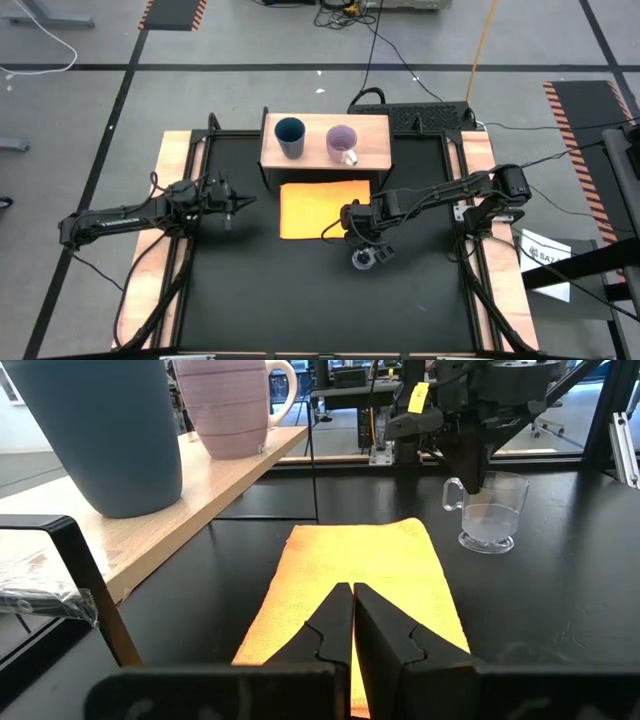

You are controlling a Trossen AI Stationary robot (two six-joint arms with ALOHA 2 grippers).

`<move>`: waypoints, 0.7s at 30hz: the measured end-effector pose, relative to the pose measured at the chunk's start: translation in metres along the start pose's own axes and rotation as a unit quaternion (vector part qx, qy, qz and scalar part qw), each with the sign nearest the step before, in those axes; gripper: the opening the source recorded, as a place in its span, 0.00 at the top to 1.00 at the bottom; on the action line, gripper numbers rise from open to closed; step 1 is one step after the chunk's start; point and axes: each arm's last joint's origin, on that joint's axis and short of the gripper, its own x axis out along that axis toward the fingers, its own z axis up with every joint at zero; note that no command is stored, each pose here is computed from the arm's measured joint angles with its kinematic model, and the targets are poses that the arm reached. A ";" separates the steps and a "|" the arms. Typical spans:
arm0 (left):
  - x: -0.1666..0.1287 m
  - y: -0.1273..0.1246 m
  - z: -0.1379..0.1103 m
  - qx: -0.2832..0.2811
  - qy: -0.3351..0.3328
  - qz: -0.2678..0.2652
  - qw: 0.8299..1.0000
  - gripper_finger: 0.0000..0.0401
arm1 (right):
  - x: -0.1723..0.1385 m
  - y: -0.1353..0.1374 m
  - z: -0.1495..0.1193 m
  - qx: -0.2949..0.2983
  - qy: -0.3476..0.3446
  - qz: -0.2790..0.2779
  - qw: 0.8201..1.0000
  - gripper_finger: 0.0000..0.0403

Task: Stack small to large cups/mugs on shelf
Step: Put the transparent mug on the shelf

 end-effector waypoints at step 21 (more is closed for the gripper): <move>0.000 -0.001 -0.001 -0.004 0.003 -0.013 1.000 0.96 | -0.017 -0.001 0.007 0.028 0.006 0.000 1.000 1.00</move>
